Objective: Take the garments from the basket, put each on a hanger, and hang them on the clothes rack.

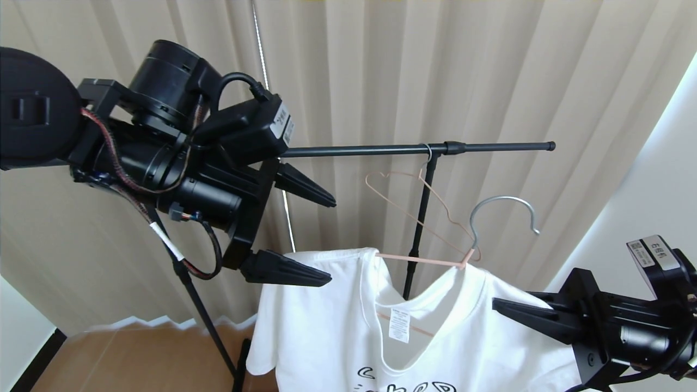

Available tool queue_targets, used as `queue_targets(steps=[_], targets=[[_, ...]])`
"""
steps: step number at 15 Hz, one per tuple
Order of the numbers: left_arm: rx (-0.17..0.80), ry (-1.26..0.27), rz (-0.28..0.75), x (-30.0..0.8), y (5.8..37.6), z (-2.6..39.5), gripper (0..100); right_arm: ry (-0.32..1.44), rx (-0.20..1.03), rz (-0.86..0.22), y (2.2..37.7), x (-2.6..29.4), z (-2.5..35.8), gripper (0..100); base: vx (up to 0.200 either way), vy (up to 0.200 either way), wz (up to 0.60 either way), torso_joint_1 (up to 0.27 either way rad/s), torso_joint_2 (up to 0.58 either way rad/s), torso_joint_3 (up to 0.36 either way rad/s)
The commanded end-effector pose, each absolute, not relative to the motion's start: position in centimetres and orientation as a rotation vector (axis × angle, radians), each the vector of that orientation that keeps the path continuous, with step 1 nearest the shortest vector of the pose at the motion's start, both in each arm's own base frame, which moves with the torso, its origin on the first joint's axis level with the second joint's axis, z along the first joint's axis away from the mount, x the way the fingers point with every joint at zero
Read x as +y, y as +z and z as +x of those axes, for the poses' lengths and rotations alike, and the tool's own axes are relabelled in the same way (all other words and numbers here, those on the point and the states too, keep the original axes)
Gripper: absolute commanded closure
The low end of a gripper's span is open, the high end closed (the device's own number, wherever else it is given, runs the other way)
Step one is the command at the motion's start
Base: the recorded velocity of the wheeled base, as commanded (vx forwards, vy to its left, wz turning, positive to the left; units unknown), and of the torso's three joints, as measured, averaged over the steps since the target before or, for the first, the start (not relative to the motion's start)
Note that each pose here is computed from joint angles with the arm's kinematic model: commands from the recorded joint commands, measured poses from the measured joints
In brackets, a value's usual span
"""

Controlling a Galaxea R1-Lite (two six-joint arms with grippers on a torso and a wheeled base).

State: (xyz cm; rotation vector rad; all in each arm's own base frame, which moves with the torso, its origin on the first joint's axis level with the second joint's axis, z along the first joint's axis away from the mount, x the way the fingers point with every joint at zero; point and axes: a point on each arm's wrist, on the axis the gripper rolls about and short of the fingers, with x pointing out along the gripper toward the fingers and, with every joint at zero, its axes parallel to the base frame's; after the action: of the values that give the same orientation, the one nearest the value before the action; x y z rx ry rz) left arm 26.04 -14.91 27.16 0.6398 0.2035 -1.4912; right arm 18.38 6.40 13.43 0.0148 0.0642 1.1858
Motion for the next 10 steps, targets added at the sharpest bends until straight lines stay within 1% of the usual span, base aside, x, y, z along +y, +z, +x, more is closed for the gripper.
queue_targets(steps=[1, 5, 8, 10], targets=[[0.252, -1.527, 0.629, -16.2, 25.4, 27.2, 0, 1.187, 0.068, 0.016, 13.3, 6.4, 18.4, 100, 0.000, 0.000, 0.00, 0.000, 0.00, 0.000], [0.246, -1.617, 0.549, -17.0, 24.3, 27.9, 0, 1.193, 0.064, 0.014, 13.4, 6.5, 18.3, 100, 0.000, 0.000, 0.00, 0.000, 0.00, 0.000], [0.268, -1.624, 0.541, -17.2, 23.6, 28.4, 0, 1.204, 0.059, 0.013, 13.5, 6.5, 18.2, 100, 0.000, 0.000, 0.00, 0.000, 0.00, 0.000], [0.260, -1.633, 0.544, -17.9, 23.5, 28.7, 0, 1.204, 0.059, 0.013, 13.5, 6.5, 18.2, 100, 0.000, 0.000, 0.00, 0.000, 0.00, 0.000]])
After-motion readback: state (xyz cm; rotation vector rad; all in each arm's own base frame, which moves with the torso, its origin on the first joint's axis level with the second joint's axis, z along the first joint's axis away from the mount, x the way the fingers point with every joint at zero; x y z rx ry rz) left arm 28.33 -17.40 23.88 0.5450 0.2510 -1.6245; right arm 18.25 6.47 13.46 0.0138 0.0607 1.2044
